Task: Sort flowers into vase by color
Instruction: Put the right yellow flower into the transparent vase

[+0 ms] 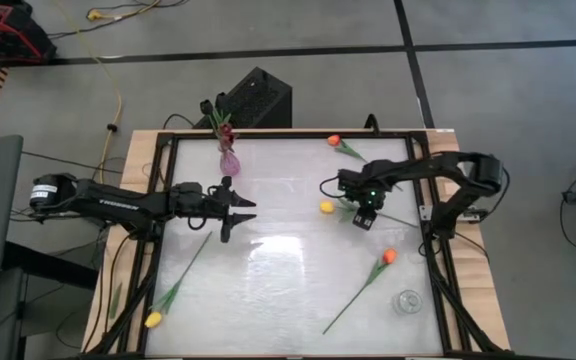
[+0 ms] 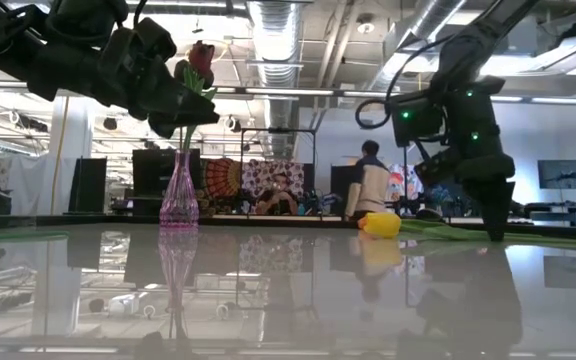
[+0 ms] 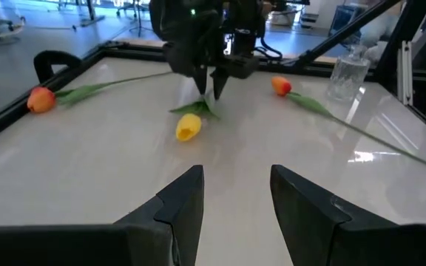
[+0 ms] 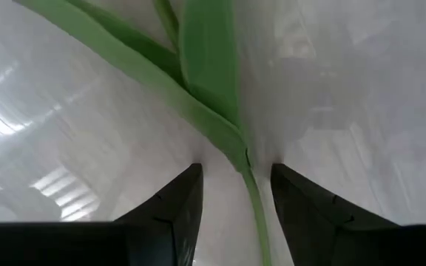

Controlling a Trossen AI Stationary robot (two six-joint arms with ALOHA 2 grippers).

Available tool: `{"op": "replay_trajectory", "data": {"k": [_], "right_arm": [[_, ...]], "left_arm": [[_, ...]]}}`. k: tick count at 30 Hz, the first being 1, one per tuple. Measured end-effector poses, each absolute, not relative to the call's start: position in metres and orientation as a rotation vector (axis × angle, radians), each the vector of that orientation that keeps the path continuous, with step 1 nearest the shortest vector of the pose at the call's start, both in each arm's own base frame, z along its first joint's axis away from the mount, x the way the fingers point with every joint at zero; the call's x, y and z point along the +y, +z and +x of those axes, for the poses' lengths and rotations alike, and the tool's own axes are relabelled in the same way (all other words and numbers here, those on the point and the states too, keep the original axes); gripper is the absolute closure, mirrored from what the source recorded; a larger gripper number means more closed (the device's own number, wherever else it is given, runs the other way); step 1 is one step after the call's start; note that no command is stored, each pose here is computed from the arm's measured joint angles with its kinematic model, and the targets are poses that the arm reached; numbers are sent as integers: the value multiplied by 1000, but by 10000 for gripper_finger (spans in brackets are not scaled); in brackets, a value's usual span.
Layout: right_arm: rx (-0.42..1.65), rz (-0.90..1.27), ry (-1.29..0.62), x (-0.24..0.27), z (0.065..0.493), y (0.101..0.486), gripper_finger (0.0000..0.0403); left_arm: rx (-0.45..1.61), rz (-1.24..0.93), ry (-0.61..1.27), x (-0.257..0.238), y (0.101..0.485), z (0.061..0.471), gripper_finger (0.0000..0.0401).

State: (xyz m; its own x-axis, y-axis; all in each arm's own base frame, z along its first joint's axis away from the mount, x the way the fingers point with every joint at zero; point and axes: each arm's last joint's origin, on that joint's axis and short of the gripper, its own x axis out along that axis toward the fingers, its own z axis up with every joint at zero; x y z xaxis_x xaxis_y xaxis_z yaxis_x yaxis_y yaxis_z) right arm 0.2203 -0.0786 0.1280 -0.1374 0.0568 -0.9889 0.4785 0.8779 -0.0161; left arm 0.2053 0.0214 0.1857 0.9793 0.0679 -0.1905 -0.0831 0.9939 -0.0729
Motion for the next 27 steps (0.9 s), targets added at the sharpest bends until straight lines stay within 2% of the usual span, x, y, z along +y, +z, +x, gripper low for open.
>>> {"op": "replay_trajectory", "data": {"k": [4,10,15,19,23,27], "right_arm": [[1702,416,-362,-76,223,123,248],[1610,358,-306,-64,231,144,380],[1327,296,-246,-49,254,190,381],[1054,244,-123,-17,266,234,389],[839,282,-14,26,256,274,389],[711,327,5,68,232,298,387]], "left_arm": [[191,-85,78,21,185,205,255],[198,-90,78,21,185,205,255],[200,-90,78,21,185,205,255],[210,-91,75,21,184,205,255],[236,-94,73,21,181,204,255],[243,-94,74,21,181,204,255]]}}
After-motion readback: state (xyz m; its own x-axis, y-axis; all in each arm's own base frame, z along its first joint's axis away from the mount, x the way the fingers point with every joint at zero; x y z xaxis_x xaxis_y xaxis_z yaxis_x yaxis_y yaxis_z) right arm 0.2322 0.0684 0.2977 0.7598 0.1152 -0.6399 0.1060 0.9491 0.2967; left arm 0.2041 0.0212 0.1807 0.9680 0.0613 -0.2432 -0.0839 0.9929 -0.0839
